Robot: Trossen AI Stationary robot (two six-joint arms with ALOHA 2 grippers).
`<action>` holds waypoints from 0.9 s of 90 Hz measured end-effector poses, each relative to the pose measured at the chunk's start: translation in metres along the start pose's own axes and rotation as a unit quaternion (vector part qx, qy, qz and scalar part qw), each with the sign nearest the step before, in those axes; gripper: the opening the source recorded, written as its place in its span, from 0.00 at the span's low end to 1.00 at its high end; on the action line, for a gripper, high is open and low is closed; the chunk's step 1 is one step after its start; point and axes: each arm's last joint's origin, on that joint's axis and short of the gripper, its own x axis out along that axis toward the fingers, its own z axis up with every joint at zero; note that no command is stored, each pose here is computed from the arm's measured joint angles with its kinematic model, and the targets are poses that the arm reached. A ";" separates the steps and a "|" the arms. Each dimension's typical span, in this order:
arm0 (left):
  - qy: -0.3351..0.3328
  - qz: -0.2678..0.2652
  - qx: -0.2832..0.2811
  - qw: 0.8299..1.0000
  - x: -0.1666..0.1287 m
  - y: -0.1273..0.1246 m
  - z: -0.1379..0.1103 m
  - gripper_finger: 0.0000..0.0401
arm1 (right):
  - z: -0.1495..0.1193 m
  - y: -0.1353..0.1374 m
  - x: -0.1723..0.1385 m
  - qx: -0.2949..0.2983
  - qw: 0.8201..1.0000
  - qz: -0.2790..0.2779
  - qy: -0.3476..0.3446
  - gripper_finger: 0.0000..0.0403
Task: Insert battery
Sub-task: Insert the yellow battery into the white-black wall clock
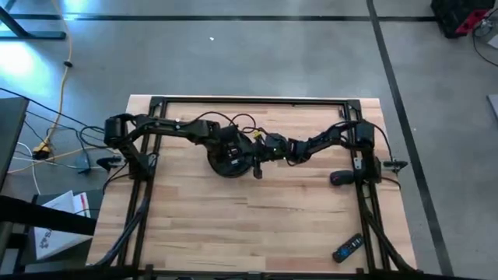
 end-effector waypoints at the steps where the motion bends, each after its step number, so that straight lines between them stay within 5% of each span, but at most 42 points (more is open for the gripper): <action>1: 0.000 0.000 0.001 1.000 0.000 0.000 0.000 0.10 | 0.000 0.000 0.000 -0.001 1.000 0.001 0.000 0.20; 34: -0.013 0.002 0.024 1.000 0.000 -0.004 0.002 0.10 | 0.000 -0.022 -0.003 0.012 1.000 -0.005 0.004 0.36; 50: -0.019 0.005 0.029 0.999 0.000 -0.004 0.003 0.11 | -0.003 -0.022 -0.004 0.014 0.999 0.029 0.012 0.37; 81: -0.019 0.012 0.020 1.000 0.000 -0.003 0.003 0.22 | -0.003 -0.023 -0.004 0.003 1.000 0.010 0.014 0.37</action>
